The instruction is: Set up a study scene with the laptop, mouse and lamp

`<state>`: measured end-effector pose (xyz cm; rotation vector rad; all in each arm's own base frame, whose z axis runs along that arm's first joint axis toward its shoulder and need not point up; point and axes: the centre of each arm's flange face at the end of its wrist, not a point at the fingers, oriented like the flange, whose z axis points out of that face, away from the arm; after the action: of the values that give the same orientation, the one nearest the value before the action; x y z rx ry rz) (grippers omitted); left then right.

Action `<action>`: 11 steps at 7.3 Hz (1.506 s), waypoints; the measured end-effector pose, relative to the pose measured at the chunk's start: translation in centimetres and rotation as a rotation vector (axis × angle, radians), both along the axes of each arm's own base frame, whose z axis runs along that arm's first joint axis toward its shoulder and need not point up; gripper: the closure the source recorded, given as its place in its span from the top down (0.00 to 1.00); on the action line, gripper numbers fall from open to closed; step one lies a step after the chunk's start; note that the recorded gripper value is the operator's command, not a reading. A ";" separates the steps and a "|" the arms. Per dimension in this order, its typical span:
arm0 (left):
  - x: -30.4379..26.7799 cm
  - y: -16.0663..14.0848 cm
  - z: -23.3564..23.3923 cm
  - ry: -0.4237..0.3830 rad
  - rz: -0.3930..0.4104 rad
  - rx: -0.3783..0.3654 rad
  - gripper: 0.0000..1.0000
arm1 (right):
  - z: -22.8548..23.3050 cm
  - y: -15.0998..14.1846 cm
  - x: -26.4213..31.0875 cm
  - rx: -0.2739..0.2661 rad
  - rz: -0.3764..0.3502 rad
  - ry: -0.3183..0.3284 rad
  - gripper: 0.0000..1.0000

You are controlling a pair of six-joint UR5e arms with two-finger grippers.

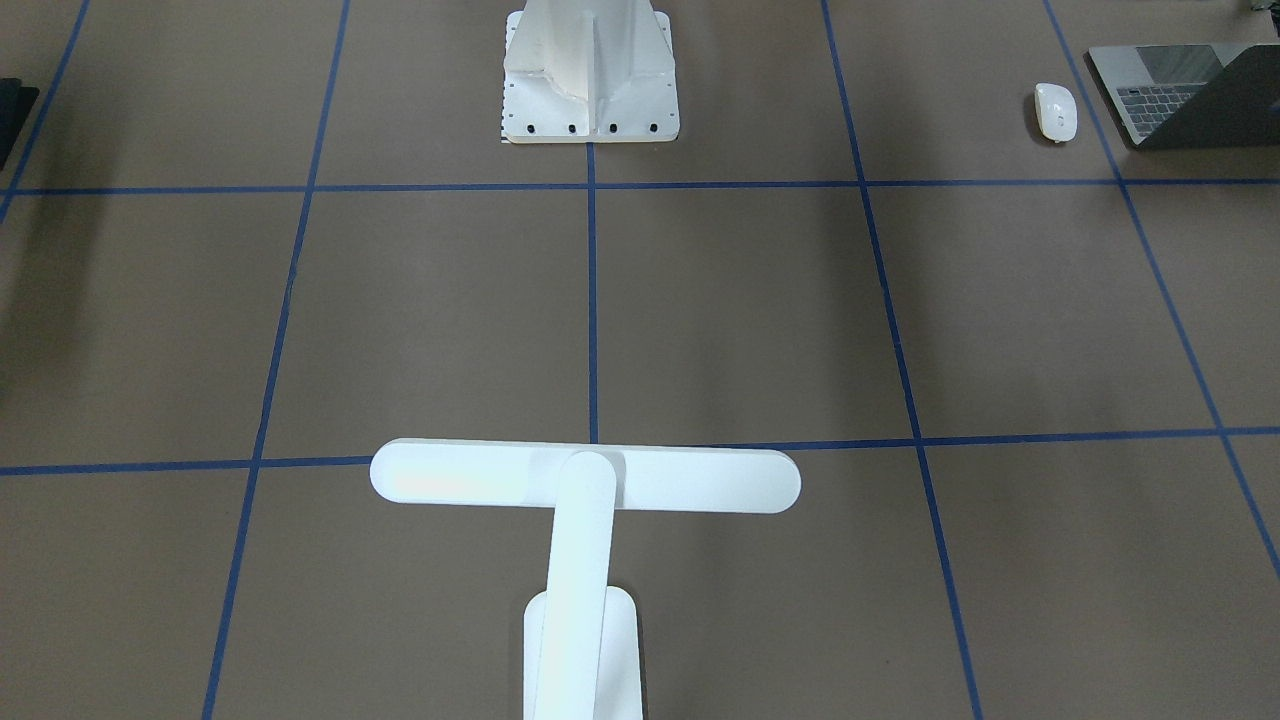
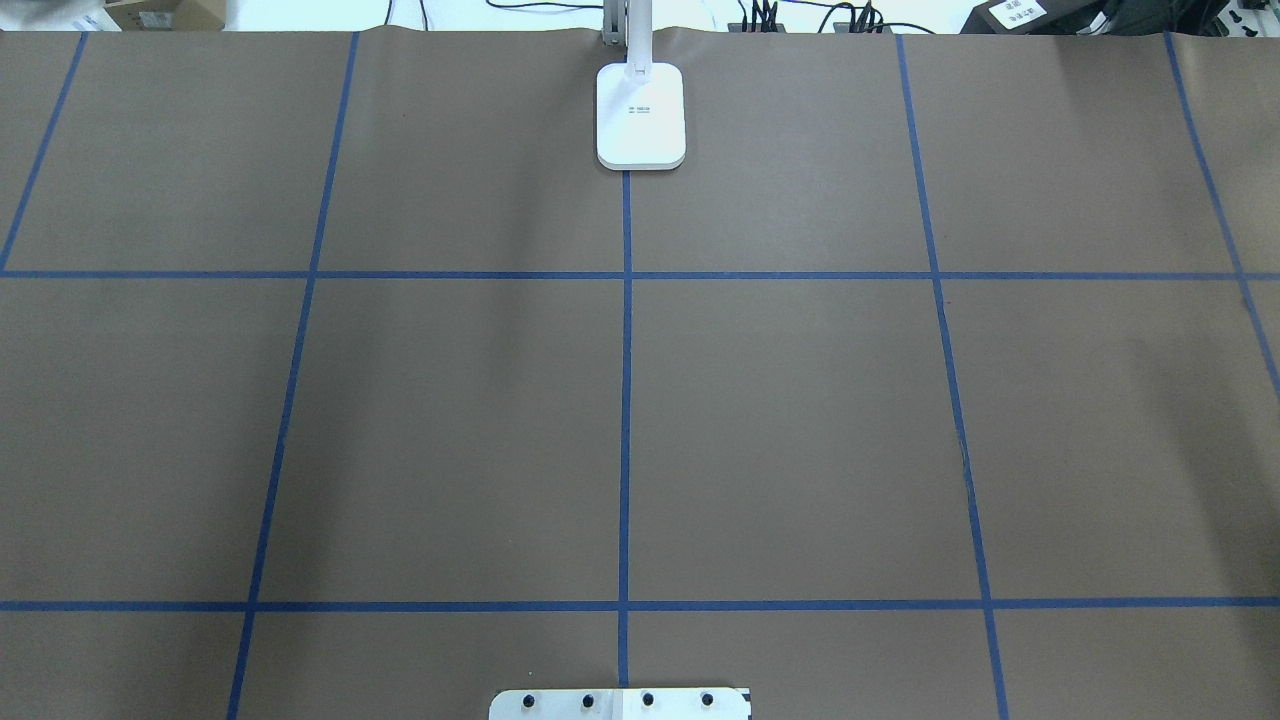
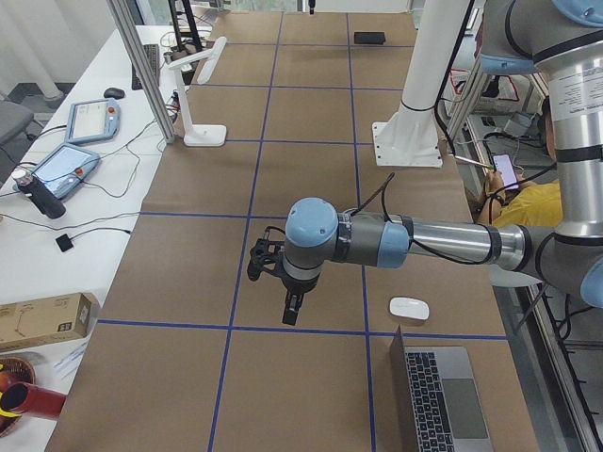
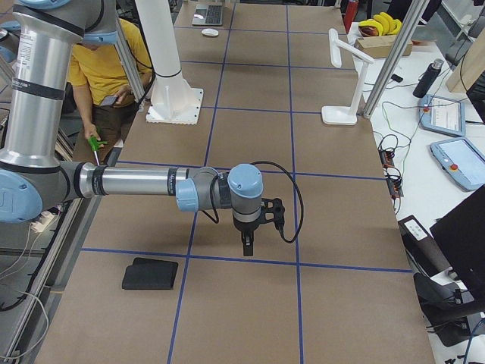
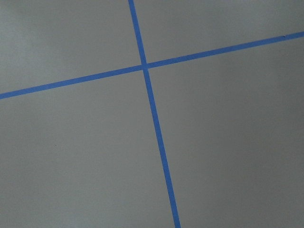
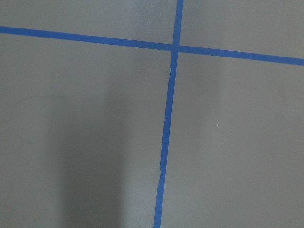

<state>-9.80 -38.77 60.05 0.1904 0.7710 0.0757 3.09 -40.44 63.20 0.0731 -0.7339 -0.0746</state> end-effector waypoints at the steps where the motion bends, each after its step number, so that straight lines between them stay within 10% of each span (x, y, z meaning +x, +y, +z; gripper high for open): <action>1: -1.7 0.5 1.3 -0.004 -0.046 -0.030 1.00 | 0.0 0.0 0.0 -0.001 0.000 0.000 1.00; 7: -12.4 9.7 8.6 0.017 -0.392 -0.260 1.00 | 0.0 0.1 0.0 -0.001 0.000 0.000 1.00; 11: -11.6 16.9 12.3 0.106 -0.648 -0.621 0.99 | -0.1 0.2 0.0 0.002 0.000 0.000 1.00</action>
<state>-21.36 -21.86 72.32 -0.1550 0.7735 -0.7856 3.11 -40.25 63.10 0.0753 -0.7340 -0.0755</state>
